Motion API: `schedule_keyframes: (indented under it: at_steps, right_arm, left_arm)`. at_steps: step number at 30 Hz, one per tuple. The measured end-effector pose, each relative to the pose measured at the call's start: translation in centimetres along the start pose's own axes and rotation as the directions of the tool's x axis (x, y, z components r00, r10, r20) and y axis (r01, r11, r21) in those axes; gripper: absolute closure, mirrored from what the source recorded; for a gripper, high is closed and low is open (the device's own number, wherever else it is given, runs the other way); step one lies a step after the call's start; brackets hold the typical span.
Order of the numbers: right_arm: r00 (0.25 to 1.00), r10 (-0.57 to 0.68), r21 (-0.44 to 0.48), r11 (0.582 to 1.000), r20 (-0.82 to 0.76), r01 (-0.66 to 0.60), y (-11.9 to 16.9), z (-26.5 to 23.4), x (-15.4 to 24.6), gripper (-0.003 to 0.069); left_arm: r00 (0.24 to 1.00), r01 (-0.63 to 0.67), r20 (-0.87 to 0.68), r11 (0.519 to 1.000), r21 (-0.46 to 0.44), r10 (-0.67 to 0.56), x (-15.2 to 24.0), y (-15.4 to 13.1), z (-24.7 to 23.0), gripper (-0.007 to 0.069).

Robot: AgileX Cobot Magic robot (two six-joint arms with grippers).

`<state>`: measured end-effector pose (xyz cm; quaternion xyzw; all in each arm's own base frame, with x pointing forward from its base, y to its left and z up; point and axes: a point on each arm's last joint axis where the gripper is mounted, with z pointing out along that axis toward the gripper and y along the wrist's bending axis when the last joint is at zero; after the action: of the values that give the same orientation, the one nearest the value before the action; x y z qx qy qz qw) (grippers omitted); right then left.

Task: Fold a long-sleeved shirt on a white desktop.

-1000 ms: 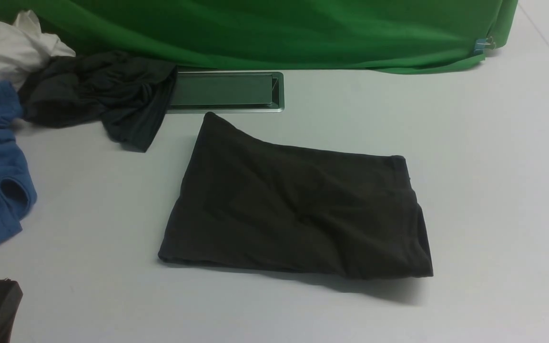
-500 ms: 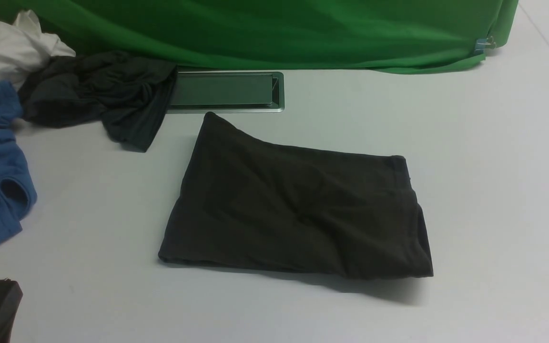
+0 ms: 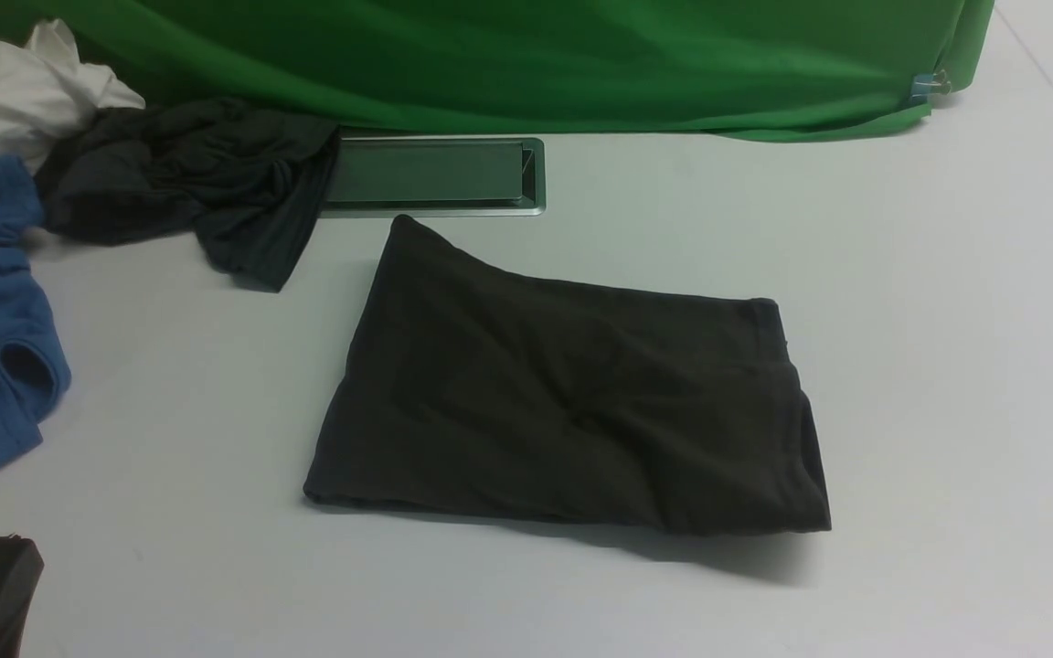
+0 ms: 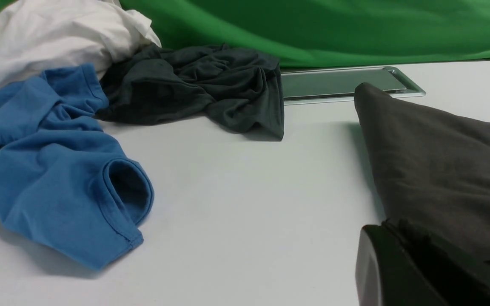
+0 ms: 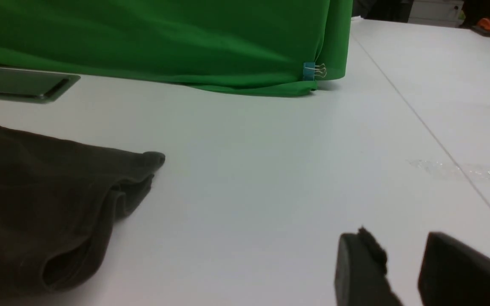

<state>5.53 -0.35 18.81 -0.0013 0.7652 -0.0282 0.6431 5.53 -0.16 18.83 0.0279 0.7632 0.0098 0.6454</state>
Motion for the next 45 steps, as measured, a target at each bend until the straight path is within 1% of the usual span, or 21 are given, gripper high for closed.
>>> schedule_keyframes:
  at_steps: [5, 10, 45]
  right_arm:
    - [1.0, 0.001, 0.0, 1.0, 0.0, -0.001, 0.0, 0.0, 0.0, 0.0419]
    - [1.0, 0.002, 0.0, 1.0, 0.0, -0.002, 0.0, 0.0, 0.0, 0.0419]
    - [1.0, 0.002, 0.0, 1.0, 0.002, -0.002, 0.0, 0.0, -0.02, 0.0419]
  left_arm:
    - [1.0, 0.001, 0.0, 1.0, -0.009, -0.001, 0.0, 0.05, 0.0, 0.0606]
    - [1.0, 0.007, -0.002, 0.999, -0.04, -0.007, 0.01, 0.23, 0.0, 0.0606]
    - [1.0, 0.007, -0.002, 0.999, -0.041, -0.007, 0.01, 0.23, 0.0, 0.0605]
